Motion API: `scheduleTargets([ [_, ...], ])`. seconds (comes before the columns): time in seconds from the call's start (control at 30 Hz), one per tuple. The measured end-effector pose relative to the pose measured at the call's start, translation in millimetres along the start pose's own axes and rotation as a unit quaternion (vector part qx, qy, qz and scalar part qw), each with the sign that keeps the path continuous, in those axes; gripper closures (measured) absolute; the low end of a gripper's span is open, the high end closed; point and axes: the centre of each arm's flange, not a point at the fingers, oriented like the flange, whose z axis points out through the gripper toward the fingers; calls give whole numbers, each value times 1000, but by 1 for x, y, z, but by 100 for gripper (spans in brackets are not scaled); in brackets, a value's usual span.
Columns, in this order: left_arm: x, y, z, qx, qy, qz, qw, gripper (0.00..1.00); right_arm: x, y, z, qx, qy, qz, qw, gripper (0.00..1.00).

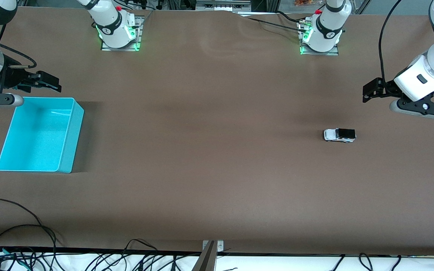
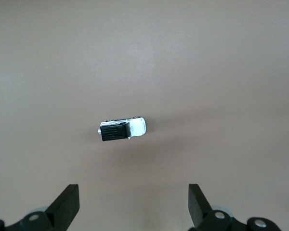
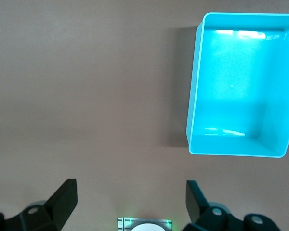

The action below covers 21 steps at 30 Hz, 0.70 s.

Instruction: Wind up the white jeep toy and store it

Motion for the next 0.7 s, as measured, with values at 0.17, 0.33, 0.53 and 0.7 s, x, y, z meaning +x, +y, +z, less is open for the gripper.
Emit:
scheduleTargets([
  [0.17, 0, 0, 0, 0, 0, 1, 1000, 0, 0, 0, 0, 0, 0, 0, 1000, 0],
  [0.33, 0, 5, 1, 0, -3, 4, 1000, 0, 0, 0, 0, 0, 0, 0, 1000, 0],
  [0.53, 0, 8, 2, 0, -8, 7, 1000, 0, 0, 0, 0, 0, 0, 0, 1000, 0],
  [0.7, -1, 7, 2, 0, -9, 7, 1000, 0, 0, 0, 0, 0, 0, 0, 1000, 0],
])
